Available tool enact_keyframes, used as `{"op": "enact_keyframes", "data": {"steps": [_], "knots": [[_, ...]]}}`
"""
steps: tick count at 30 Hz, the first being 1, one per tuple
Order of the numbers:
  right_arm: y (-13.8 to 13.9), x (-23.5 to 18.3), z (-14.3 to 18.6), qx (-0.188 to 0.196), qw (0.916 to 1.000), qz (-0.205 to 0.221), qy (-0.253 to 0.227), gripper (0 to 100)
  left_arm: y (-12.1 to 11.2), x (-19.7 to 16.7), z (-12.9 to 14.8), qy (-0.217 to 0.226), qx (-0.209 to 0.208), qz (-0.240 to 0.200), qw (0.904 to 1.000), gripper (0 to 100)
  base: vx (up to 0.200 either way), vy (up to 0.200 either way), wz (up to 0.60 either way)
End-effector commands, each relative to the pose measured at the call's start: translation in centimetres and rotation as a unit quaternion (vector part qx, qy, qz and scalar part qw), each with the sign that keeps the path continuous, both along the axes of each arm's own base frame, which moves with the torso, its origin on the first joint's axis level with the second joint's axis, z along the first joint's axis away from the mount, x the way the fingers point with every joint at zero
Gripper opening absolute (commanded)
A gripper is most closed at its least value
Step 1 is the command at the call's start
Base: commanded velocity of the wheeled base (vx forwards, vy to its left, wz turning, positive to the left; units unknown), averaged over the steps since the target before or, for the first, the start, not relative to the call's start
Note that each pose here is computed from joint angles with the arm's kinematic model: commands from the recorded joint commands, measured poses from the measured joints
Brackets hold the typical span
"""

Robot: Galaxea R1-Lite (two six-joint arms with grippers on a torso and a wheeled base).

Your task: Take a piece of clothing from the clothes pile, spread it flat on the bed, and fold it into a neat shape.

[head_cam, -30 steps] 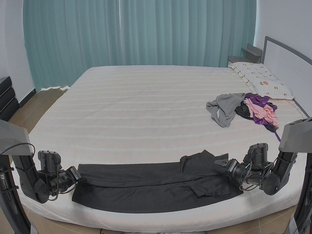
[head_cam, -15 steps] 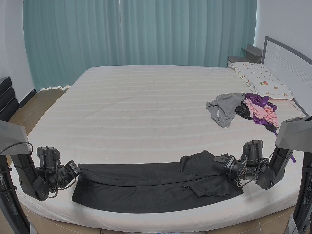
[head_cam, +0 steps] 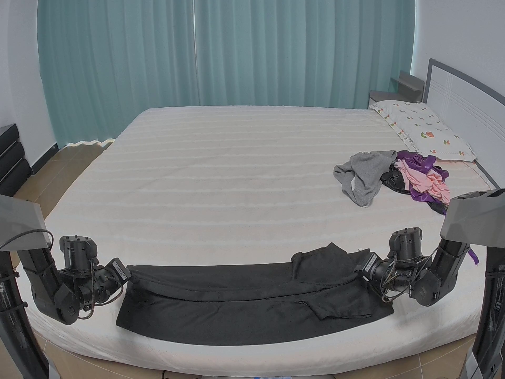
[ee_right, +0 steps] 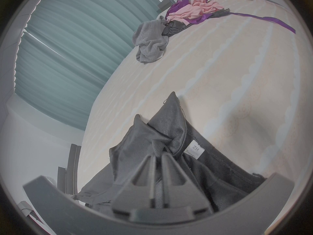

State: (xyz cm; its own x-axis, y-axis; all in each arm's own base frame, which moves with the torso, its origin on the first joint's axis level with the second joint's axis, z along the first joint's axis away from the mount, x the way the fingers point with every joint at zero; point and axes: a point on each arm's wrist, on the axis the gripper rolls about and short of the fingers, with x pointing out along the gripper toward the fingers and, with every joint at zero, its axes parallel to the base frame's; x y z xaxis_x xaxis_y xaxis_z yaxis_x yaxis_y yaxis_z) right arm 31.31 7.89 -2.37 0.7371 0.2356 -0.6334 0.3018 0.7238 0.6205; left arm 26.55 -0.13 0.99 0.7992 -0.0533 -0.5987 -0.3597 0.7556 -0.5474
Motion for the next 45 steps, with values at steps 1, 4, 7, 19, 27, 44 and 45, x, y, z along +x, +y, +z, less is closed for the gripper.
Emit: {"op": "enact_keyframes", "data": {"steps": [1, 4, 7, 19, 27, 44, 45], "knots": [[-0.1, 0.1, 0.7, 0.002, 0.9999, -0.002, -0.012, 0, 0.1, 0.3, 0.2, -0.006, 0.0, 0.001, 1.0, 0, 0.0, 0.0, 0.0], [-0.1, 0.2, 1.6, 0.007, 0.9996, -0.002, -0.029, 0, 0.3, 0.7, 0.7, -0.022, 0.0, 0.005, 0.9998, 0, 0.0, 0.0, 0.0], [-0.6, 1.3, 2.5, 0.016, 0.9985, -0.011, -0.051, 0, 0.5, 1.5, 1.3, -0.041, -0.001, 0.009, 0.9991, 0, 0.0, 0.0, 0.0], [0.4, 8.3, 6.3, 0.045, 0.9854, -0.025, -0.162, 0, 1.8, 8.4, 3.7, -0.149, -0.028, 0.042, 0.9876, 0, 0.0, 0.0, 0.0], [0.7, 9.7, 6.0, 0.066, 0.9811, -0.046, -0.176, 0, 1.9, 9.6, 3.2, -0.155, -0.058, 0.05, 0.9849, 0, 0.0, 0.0, 0.0], [-0.6, 3.0, 3.3, 0.023, 0.9962, 0.006, -0.083, 0, 2.1, 3.4, -0.2, -0.088, -0.002, -0.009, 0.9961, 0, 0.0, 0.0, 0.0], [-0.7, 2.4, 3.0, 0.019, 0.9968, 0.012, -0.077, 0, 2.1, 2.8, -0.6, -0.08, 0.004, -0.019, 0.9966, 0, 0.0, 0.0, 0.0]]}}
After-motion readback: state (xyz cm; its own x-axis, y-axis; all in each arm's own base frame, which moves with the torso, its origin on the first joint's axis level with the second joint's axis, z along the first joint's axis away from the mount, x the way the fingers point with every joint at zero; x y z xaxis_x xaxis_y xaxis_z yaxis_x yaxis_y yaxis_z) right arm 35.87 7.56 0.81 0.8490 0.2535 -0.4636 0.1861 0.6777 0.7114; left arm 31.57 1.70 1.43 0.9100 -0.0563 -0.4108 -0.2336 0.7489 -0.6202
